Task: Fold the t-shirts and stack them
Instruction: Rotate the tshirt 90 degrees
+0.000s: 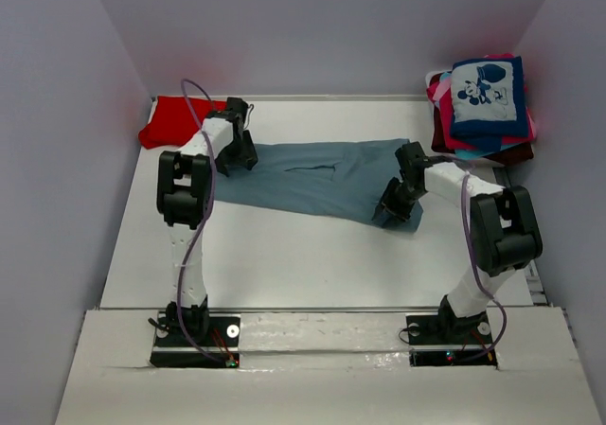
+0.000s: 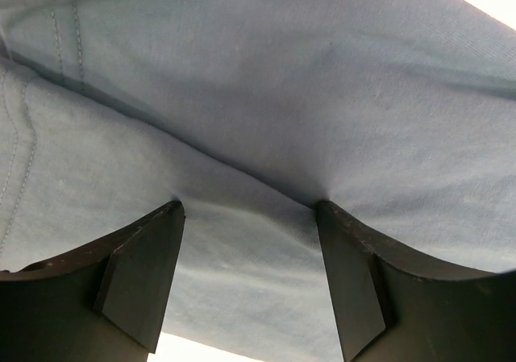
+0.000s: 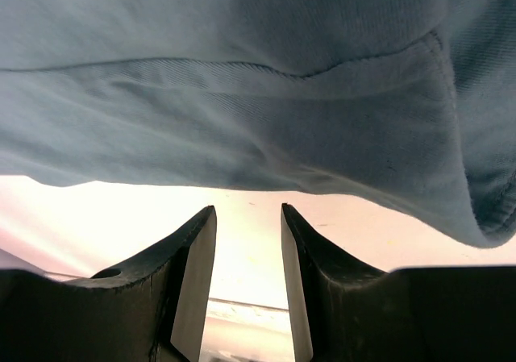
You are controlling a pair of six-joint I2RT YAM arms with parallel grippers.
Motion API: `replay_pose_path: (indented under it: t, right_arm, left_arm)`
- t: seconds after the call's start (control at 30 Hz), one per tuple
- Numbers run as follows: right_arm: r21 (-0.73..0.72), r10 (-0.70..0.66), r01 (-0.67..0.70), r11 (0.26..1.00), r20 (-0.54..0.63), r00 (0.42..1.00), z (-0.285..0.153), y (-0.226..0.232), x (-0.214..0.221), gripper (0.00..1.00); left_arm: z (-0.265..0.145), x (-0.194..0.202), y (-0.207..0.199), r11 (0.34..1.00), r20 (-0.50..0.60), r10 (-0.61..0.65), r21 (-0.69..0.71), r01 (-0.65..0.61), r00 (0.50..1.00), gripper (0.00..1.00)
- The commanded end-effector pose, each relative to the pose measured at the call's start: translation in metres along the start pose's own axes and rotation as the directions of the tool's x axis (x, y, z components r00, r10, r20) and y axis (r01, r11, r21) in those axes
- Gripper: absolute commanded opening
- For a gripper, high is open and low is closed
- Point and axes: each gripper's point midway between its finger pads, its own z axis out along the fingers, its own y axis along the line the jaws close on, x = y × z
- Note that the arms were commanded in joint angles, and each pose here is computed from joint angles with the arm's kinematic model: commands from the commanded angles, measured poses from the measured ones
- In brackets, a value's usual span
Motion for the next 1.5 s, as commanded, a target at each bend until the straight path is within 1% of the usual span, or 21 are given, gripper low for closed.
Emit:
replay_pose_path:
  t: [0.0, 0.07, 0.13, 0.27, 0.5, 0.63, 0.67, 0.73, 0.93, 1.0, 1.1, 1.13, 1.17, 1.2, 1.27, 1.47]
  right_arm:
    - [-0.035, 0.038, -0.034, 0.999, 0.121, 0.992, -0.011, 0.011, -0.022, 0.44]
    - [-0.04, 0.042, -0.037, 0.999, 0.141, 0.989, -0.014, 0.015, -0.027, 0.44]
    - [-0.034, 0.047, -0.042, 0.999, 0.164, 0.985, -0.017, 0.017, -0.032, 0.44]
    - [-0.029, 0.059, -0.055, 0.998, 0.161, 0.985, -0.015, 0.02, -0.037, 0.44]
    - [0.056, 0.087, -0.1, 0.993, 0.196, 0.977, -0.01, 0.005, -0.048, 0.44]
    - [0.126, 0.12, -0.144, 0.982, 0.175, 0.977, -0.008, -0.006, -0.049, 0.44]
    - [0.141, 0.124, -0.148, 0.979, 0.168, 0.978, -0.006, -0.008, -0.049, 0.42]
    - [0.164, 0.141, -0.168, 0.972, 0.164, 0.976, -0.008, -0.01, -0.048, 0.42]
    - [0.207, 0.157, -0.196, 0.959, 0.19, 0.969, -0.009, -0.02, -0.054, 0.42]
    - [0.247, 0.14, -0.193, 0.95, 0.216, 0.966, -0.007, -0.026, -0.061, 0.42]
    - [0.274, 0.131, -0.19, 0.943, 0.22, 0.967, -0.008, -0.028, -0.069, 0.42]
    - [0.28, 0.128, -0.188, 0.941, 0.219, 0.967, -0.007, -0.027, -0.071, 0.42]
    - [0.306, 0.13, -0.188, 0.933, 0.202, 0.971, -0.004, -0.03, -0.07, 0.42]
    - [0.307, 0.12, -0.183, 0.934, 0.213, 0.97, -0.007, -0.026, -0.077, 0.43]
    - [0.329, 0.111, -0.174, 0.928, 0.199, 0.974, -0.005, -0.026, -0.079, 0.43]
    - [0.314, 0.053, -0.125, 0.941, 0.23, 0.972, -0.011, -0.005, -0.105, 0.43]
  left_arm:
    - [0.012, 0.067, 0.038, 0.993, -0.194, 0.034, -0.108, -0.056, 0.98, 0.78]
    - [0.013, 0.081, 0.042, 0.993, -0.224, 0.033, -0.106, -0.057, 0.974, 0.78]
    - [0.009, 0.086, 0.04, 0.996, -0.226, 0.027, -0.076, -0.046, 0.974, 0.78]
    - [0.006, 0.1, 0.044, 0.997, -0.247, 0.022, -0.07, -0.04, 0.969, 0.78]
    - [-0.011, 0.109, 0.042, 0.999, -0.257, 0.018, -0.028, -0.026, 0.966, 0.78]
    - [-0.019, 0.112, 0.044, 0.999, -0.259, 0.021, -0.02, -0.027, 0.966, 0.78]
    - [-0.021, 0.114, 0.045, 0.999, -0.262, 0.021, -0.021, -0.028, 0.965, 0.78]
    - [-0.026, 0.115, 0.046, 1.0, -0.265, 0.023, -0.014, -0.028, 0.964, 0.78]
    - [-0.04, 0.12, 0.046, 1.0, -0.266, 0.028, 0.015, -0.025, 0.964, 0.78]
    - [-0.043, 0.123, 0.048, 0.999, -0.265, 0.036, 0.019, -0.032, 0.963, 0.78]
    - [-0.047, 0.128, 0.052, 0.999, -0.266, 0.037, 0.018, -0.034, 0.963, 0.78]
    - [-0.05, 0.131, 0.047, 0.999, -0.276, 0.038, 0.049, -0.025, 0.96, 0.78]
    - [-0.05, 0.133, 0.048, 0.999, -0.277, 0.038, 0.048, -0.025, 0.96, 0.77]
    - [-0.052, 0.136, 0.049, 0.998, -0.277, 0.038, 0.052, -0.024, 0.96, 0.77]
    - [-0.053, 0.141, 0.052, 0.998, -0.281, 0.038, 0.052, -0.024, 0.959, 0.77]
    - [-0.064, 0.146, 0.054, 0.997, -0.268, 0.034, 0.07, -0.016, 0.963, 0.77]
